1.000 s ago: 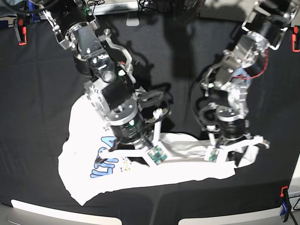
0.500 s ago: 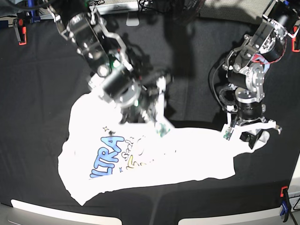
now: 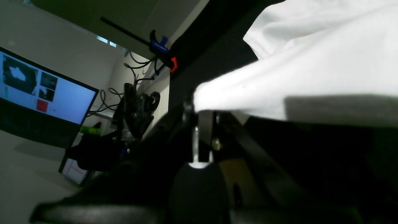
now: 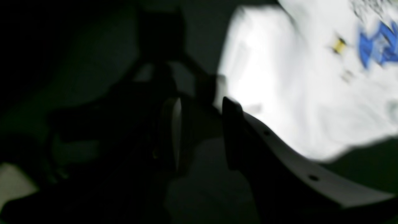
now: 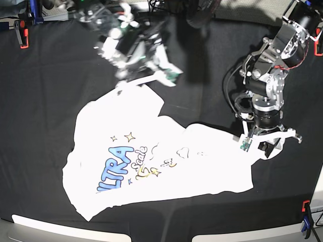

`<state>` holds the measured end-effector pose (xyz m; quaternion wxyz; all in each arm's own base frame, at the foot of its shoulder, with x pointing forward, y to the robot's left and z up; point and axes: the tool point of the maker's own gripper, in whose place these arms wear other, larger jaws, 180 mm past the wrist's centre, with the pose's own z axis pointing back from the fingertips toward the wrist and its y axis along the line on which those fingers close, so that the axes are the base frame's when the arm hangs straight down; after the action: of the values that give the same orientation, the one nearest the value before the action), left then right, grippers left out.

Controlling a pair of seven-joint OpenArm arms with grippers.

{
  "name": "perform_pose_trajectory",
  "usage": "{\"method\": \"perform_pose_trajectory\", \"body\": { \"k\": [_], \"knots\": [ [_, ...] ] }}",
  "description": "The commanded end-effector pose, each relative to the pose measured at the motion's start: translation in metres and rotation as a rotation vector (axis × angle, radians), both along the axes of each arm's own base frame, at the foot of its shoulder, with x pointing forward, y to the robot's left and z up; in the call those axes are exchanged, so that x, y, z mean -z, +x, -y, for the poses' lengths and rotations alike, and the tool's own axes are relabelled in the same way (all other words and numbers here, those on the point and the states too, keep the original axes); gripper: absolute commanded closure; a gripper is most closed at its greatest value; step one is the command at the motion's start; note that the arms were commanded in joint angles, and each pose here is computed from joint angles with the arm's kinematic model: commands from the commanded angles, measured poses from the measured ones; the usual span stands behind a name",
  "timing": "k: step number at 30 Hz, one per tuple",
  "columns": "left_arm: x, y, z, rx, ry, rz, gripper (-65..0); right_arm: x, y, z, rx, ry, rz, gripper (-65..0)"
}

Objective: Layout the t-shirt on the table in an organized manner, then fold the t-shirt properly
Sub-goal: 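Pull the grasped shirt edges apart, left gripper toward its sleeve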

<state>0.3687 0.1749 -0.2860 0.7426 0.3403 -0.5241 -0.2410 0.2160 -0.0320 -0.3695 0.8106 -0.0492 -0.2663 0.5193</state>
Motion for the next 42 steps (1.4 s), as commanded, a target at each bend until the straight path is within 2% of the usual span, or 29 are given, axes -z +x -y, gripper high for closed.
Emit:
{"method": "perform_pose_trajectory", "body": {
  "k": [1,6,8,10,12,19,30,36,42],
  "knots": [
    [-0.019,0.006,-0.002,0.009,0.016,0.061,0.0,-0.007,0.007,0.002,-0.014,0.01,0.042,-21.8],
    [-0.019,0.006,-0.002,0.009,0.016,0.062,0.0,0.001,0.012,0.015,-0.051,-0.008,0.07,-22.9],
    [-0.019,0.006,-0.002,0.009,0.016,0.062,0.0,0.007,0.012,0.014,-0.061,-0.007,0.07,-27.0],
    [-0.019,0.006,-0.002,0.008,0.016,0.061,0.0,0.012,0.013,0.018,-0.068,-0.044,0.082,-32.0],
    [-0.019,0.006,-0.002,0.008,0.016,0.061,0.0,0.018,0.012,0.02,-0.07,-0.06,0.075,-34.1],
    [-0.019,0.006,-0.002,0.008,0.016,0.061,0.0,0.022,0.023,0.026,-0.068,-0.088,0.136,-34.0],
    [-0.019,0.006,-0.002,0.008,0.016,0.061,0.0,0.017,0.029,0.022,-0.031,-0.043,0.17,-33.9],
    [-0.019,0.006,-0.002,0.008,0.016,0.061,0.0,0.016,0.031,0.021,-0.023,-0.031,0.18,-28.7],
    [-0.019,0.006,-0.002,0.008,0.016,0.061,0.0,0.024,0.034,0.029,0.012,-0.048,0.173,-28.6]
  ]
}}
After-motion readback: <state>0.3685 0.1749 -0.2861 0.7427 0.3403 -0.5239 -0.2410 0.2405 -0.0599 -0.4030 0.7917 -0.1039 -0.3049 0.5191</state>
